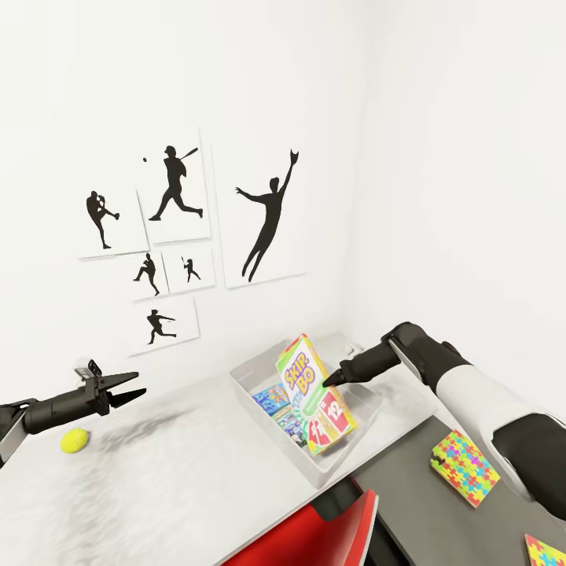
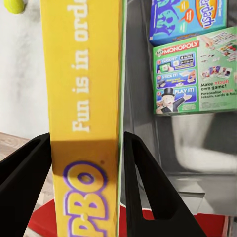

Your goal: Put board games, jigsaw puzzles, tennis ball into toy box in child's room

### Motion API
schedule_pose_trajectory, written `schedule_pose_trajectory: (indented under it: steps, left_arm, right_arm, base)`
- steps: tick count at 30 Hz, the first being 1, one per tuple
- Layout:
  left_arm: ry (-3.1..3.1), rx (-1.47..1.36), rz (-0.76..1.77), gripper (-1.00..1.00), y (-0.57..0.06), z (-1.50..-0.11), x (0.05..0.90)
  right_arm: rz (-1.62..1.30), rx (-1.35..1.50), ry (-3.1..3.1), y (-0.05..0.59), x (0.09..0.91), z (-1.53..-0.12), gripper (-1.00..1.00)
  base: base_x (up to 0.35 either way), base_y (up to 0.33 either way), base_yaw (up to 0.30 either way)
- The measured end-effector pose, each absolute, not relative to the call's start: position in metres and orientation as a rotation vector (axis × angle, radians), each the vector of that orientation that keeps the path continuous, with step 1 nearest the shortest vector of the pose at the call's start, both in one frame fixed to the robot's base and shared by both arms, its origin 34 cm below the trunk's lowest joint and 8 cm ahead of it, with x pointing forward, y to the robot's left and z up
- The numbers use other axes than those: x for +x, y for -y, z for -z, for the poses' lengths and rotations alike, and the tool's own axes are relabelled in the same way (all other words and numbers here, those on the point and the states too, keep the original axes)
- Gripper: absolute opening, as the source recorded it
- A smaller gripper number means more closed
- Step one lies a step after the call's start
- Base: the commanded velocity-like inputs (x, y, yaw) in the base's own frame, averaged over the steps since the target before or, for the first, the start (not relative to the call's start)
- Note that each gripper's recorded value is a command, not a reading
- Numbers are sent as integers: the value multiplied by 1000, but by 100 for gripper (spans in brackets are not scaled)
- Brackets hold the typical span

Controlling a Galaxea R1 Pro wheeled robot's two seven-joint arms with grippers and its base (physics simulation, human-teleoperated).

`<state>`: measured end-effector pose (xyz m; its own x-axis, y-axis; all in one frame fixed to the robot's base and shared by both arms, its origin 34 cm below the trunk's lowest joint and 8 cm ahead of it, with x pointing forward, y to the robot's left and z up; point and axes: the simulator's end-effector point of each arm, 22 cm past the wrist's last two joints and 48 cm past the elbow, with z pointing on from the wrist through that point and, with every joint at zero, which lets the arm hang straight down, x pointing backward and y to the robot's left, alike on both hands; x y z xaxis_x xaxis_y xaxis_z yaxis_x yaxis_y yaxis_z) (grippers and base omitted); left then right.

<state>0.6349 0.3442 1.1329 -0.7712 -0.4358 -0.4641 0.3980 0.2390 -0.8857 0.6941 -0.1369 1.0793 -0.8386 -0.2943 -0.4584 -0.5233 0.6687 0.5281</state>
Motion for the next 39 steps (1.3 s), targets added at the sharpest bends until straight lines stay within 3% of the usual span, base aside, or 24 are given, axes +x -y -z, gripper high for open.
schedule_pose_trajectory:
  steps: [18,19,39]
  left_arm:
    - [-1852,-35,1607,100,-344,-1133,635]
    - [-1852,-35,1607,100,-344,-1133,635]
    - [-1852,-35,1607,100,-344,-1133,635]
  right_arm:
    - [-955,-648,-2550,137,694,-1079,-100]
    - [-955,-648,-2550,137,695,-1079,100]
    - [-877,-667,-2584,148,695,-1071,100]
  base:
    - [0,0,0]
    - [0,0,0]
    - [0,0,0]
